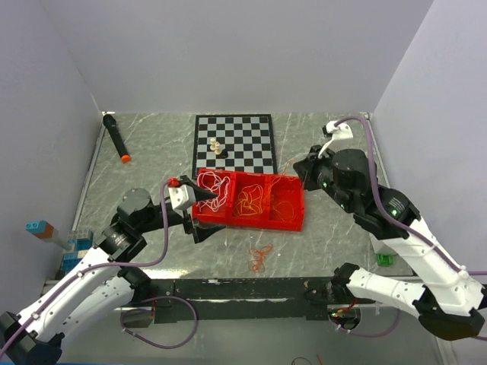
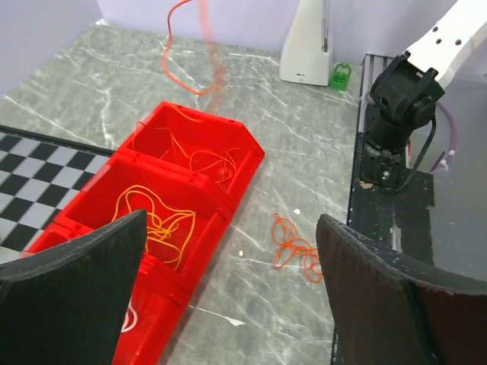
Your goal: Untangle the cables
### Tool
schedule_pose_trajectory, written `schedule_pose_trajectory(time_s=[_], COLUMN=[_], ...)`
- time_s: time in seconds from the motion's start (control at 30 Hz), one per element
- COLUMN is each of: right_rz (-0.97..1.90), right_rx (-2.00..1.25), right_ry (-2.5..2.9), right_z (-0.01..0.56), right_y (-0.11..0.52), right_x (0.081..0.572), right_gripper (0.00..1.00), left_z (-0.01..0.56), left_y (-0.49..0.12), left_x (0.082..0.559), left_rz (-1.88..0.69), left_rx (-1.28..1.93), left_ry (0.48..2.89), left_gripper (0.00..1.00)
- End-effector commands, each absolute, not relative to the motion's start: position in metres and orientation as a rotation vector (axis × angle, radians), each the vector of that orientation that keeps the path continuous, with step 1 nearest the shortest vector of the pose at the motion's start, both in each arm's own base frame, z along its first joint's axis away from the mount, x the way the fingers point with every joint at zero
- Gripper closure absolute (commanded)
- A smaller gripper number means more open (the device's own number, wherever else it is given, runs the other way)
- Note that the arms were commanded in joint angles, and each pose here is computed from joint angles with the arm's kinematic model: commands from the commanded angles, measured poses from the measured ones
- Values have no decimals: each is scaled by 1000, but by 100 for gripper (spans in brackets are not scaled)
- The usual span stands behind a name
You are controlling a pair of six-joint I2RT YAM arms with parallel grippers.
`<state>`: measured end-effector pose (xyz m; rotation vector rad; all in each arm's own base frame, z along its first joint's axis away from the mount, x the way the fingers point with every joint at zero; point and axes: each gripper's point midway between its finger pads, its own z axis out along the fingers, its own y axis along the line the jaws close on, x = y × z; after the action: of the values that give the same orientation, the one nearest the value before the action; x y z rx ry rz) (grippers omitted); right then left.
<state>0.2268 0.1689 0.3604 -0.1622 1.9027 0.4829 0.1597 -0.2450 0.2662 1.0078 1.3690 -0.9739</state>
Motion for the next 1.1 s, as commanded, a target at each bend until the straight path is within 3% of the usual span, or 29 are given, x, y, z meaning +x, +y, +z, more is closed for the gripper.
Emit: schedule_pose_trajectory(time_s=[0.0, 0.4, 0.73, 1.07], right_rz=[400, 213, 246, 276], right_rx=[-141, -46, 37, 37], right_ry=[1935, 1999, 1856, 1873], right_z=[338, 315, 378, 371], right_y=[157, 131, 101, 103], right_x=[251, 280, 263, 259], right_gripper=[100, 100, 100, 100], left_z=[278, 292, 293, 298], left_y=[-244, -237, -234, -227], left_x=[154, 155, 156, 159], left_rz=[-945, -874, -867, -827], left_rx=[1065, 1063, 1051, 1041], left_ry=[1279, 1223, 1222, 1228], left_gripper=[4, 3, 3, 3])
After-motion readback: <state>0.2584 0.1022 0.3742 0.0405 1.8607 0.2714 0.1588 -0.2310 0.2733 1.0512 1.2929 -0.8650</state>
